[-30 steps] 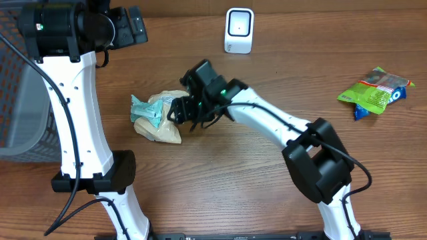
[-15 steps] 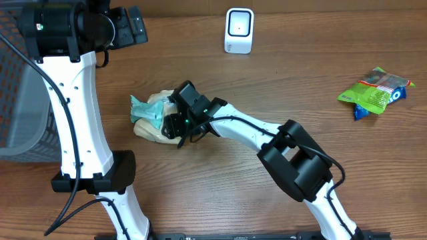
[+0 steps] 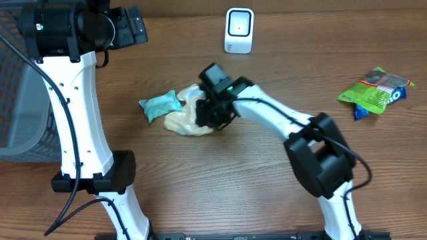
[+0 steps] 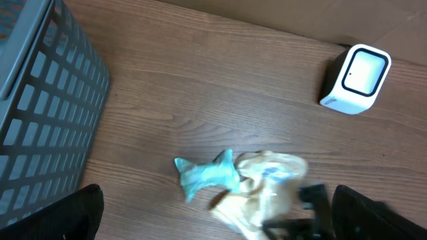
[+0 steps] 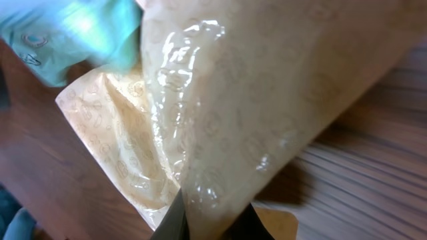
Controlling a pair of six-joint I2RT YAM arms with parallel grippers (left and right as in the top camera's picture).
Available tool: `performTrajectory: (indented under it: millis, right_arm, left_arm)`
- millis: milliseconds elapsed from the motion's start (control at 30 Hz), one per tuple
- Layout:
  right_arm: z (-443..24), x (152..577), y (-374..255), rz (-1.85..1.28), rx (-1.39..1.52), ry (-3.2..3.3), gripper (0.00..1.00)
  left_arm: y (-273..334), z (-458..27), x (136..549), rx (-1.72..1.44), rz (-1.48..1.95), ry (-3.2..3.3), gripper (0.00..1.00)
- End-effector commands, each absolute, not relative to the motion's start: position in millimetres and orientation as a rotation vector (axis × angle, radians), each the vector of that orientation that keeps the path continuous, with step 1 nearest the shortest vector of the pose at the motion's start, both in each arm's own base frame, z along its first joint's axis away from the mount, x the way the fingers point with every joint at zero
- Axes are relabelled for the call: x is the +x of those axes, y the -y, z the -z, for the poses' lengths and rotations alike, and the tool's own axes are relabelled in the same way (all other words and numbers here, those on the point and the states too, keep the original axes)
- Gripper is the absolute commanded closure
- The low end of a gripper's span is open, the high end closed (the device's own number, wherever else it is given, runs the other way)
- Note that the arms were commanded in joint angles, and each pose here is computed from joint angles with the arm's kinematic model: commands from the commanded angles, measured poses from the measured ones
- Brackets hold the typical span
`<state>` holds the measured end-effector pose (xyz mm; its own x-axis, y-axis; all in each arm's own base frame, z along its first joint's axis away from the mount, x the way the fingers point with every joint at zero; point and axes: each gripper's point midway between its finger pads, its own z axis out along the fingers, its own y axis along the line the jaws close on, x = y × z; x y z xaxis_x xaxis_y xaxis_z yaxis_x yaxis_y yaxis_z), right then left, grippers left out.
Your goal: Scan the item barcode
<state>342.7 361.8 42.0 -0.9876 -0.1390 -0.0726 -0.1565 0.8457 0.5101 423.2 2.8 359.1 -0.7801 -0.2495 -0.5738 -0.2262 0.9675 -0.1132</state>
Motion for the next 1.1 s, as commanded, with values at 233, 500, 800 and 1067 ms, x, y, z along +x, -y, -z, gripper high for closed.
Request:
performTrajectory:
  millis: [233,500,800,1067]
  right_arm:
    - [-88.9,338.8,-293.8,-0.416,-0.408,-2.937,0.96]
    - [-85.2,358.1,-232.2,0.122,-0.376,-2.865,0.96]
    - [-142.7,379.3,-133.7,1.010,-0.256,-2.467,0.93]
    - [-125.6,354.9,-139.8,0.953,-0.360,-2.632,0.89]
  left_arm:
    - [2.1,-365.9,419.0,-0.325,0.058,-2.479,0.00]
    - [2.1,-366.0,419.0,-0.325,0.057,-2.479,0.00]
    - [2.1,-366.0,419.0,-0.325,0.057,-2.479,0.00]
    - [2.1,-366.0,419.0,-0.325,0.057,-2.479,0.00]
